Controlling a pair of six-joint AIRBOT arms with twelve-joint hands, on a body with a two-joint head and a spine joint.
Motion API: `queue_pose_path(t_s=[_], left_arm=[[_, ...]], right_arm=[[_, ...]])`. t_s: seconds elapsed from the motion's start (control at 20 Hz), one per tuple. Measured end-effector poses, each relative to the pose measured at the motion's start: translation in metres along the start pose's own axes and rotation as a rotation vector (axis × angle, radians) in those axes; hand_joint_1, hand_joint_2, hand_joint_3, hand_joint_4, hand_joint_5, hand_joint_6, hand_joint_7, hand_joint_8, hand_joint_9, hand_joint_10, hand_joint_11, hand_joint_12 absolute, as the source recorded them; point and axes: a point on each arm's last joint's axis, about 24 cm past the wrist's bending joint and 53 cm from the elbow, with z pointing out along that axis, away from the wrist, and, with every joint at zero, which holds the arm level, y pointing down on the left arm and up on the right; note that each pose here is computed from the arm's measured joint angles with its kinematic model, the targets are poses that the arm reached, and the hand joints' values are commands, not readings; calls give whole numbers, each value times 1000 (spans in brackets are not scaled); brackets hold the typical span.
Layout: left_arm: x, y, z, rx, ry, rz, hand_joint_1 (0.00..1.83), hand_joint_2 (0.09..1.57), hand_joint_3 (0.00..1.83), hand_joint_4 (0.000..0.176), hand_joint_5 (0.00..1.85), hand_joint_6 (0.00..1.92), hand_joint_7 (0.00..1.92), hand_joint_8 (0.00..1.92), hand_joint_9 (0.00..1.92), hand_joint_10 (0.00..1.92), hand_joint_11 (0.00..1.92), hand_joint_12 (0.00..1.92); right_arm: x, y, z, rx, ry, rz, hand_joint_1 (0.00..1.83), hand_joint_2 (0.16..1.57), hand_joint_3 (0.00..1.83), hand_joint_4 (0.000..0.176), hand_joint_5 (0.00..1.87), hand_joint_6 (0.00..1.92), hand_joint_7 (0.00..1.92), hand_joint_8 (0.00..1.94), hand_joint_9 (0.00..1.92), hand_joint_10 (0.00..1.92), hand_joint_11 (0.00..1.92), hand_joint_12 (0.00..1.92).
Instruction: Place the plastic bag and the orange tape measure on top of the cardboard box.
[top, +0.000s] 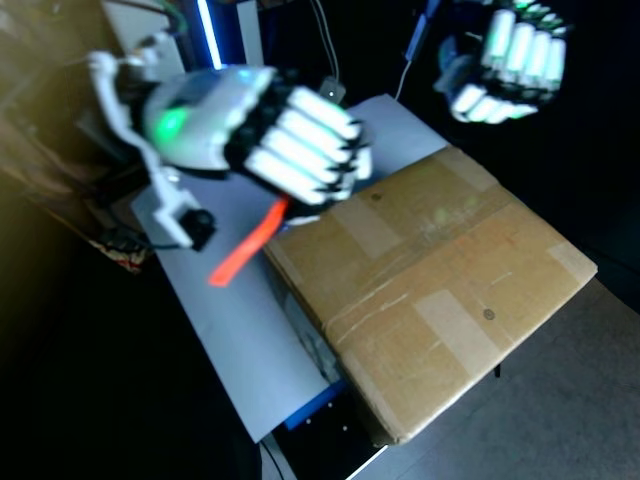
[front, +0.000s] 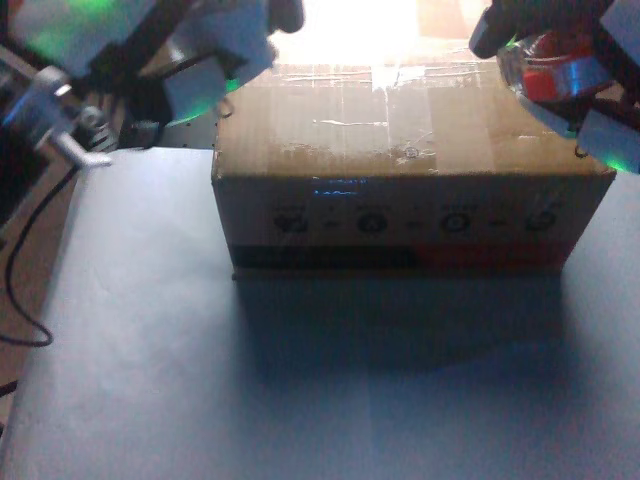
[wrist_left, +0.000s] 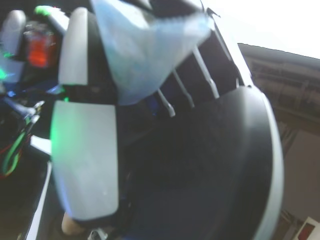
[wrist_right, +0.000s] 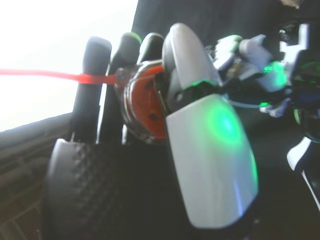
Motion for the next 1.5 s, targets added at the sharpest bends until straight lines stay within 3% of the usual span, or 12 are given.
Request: queue_pose_path(t_s=[0.1,0.25,0.3,0.35,0.55,0.7,0.85,1.25,1.3,1.35,1.45,1.5], left_arm=[[10,2,13,-7,41,0,1389,1084,0,0,975,915,1062,906,959,1174,757,1634],[17,7,27,-12,66,11,1250,1160,12,0,935,864,859,1456,898,1657,928,1901],[20,12,31,-25,81,14,1239,1182,11,0,888,915,830,1512,906,1683,962,1907],[22,16,33,-33,87,20,1361,1171,0,0,868,897,825,1325,853,1520,814,1842],[33,20,49,-41,112,18,1361,1178,0,0,802,1215,850,1226,791,1401,679,1592],[55,27,57,-61,165,15,1354,1186,0,0,791,1263,864,1167,742,1444,543,1626],[70,35,64,-83,204,12,1352,1194,0,0,774,1249,832,1227,745,1450,526,1594],[74,53,70,-130,217,2,1346,1219,2,0,682,1246,827,1328,698,1492,449,1595],[74,53,70,-131,219,2,1227,1234,2,0,640,1303,847,1360,643,1187,437,1618],[75,53,70,-131,220,2,1297,1202,0,0,565,722,804,1313,600,1076,374,1691],[75,54,70,-132,222,3,1066,1121,0,0,594,134,618,283,423,704,102,1578],[77,54,70,-134,230,4,990,1104,0,0,504,28,461,42,297,386,3,1314]], right_arm=[[-3,-4,18,2,-12,4,1350,1188,2,0,905,1145,729,1201,773,1536,742,1837],[1,-10,32,4,-3,2,1350,1188,2,0,905,1145,729,1201,773,1536,742,1837],[8,-11,36,9,19,4,1379,1143,0,0,957,893,882,1146,885,1429,911,1802],[12,-13,39,14,33,2,1387,1121,0,0,1007,726,945,1177,906,1360,954,1750],[14,-17,55,13,28,2,1482,1178,0,0,927,1026,971,1036,976,1130,815,1545],[27,-24,60,31,68,1,1378,1215,0,0,906,1152,930,1147,846,1287,638,1762],[28,-28,61,39,71,-1,1386,1194,0,0,922,1084,973,1068,919,1240,807,1700],[33,-32,62,50,91,-3,1367,1204,0,0,811,1206,888,1176,853,1347,712,1769],[33,-32,62,50,91,-3,1186,1204,0,0,810,1228,829,1324,657,1460,577,1868],[33,-32,62,51,91,-3,1123,1201,0,0,799,1263,607,1406,557,1614,572,1910],[34,-32,62,50,92,-3,938,1085,0,0,419,1114,395,1316,350,1551,350,1921],[33,-31,63,49,90,-3,819,1077,0,0,308,1025,295,1128,221,1441,210,1921]])
